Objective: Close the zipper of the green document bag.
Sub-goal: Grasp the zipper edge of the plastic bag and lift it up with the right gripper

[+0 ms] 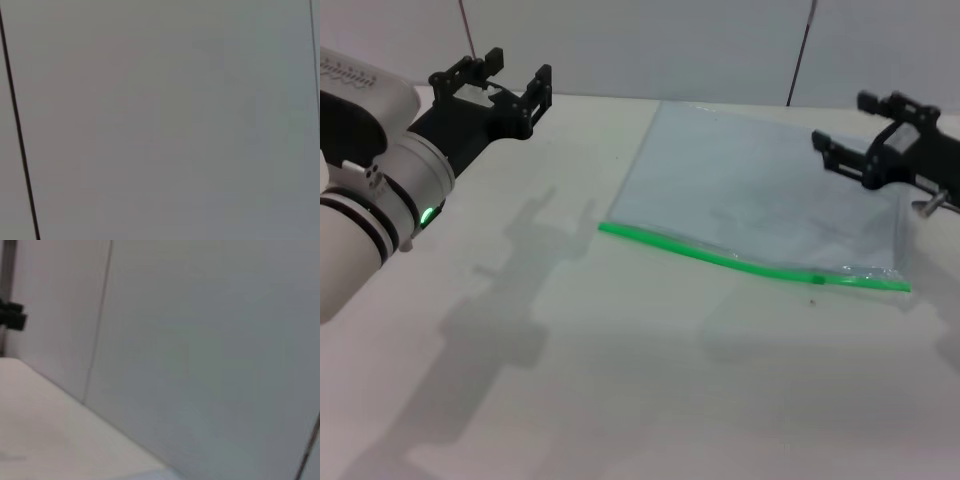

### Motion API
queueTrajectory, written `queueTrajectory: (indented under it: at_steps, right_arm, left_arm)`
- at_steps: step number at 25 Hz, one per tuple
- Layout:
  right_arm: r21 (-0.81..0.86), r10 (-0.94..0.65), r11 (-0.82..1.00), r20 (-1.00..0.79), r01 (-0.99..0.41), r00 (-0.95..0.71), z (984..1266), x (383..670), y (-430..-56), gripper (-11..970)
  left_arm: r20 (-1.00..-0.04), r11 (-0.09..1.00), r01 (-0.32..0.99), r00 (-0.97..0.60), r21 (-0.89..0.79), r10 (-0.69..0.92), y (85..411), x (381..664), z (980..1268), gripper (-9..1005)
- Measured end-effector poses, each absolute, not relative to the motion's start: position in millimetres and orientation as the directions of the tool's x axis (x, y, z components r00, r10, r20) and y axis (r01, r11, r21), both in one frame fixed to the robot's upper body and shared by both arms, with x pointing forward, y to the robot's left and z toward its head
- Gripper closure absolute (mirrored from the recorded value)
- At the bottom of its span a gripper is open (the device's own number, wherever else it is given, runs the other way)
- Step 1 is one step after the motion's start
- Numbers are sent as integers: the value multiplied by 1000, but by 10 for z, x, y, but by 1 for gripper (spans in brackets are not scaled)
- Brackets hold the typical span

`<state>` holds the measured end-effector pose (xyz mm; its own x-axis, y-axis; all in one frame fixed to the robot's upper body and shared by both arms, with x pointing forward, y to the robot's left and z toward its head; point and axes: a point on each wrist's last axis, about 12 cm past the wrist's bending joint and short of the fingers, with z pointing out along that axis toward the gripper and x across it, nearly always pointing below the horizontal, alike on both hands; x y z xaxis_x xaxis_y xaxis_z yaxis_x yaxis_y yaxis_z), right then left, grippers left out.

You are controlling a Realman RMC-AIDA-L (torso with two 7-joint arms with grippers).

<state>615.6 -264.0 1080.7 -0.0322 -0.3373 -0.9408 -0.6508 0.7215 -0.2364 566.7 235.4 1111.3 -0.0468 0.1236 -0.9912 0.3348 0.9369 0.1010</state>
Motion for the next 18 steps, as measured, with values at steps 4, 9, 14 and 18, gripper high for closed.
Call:
queueTrajectory:
  at_steps: [4, 9, 14, 18]
  right_arm:
    - [-321, -386, 755, -923, -572, 8, 10921, 6106, -2666, 187]
    - [-409, -458, 773, -889, -485, 18, 10999, 6019, -2621, 188]
    - [-436, -488, 755, -872, -489, 25, 10944, 5883, -2585, 189]
    - [-491, -542, 713, -839, -501, 51, 10894, 5690, -2548, 189]
  left_arm:
    - [-992, 937, 334, -49, 98, 121, 2350, 5674, 11115, 409]
    - [-992, 938, 336, -59, 87, 113, 2347, 5690, 11095, 409]
    - [-991, 937, 338, -68, 86, 115, 2342, 5710, 11071, 410]
    - [-990, 937, 338, -72, 86, 117, 2344, 5714, 11057, 411]
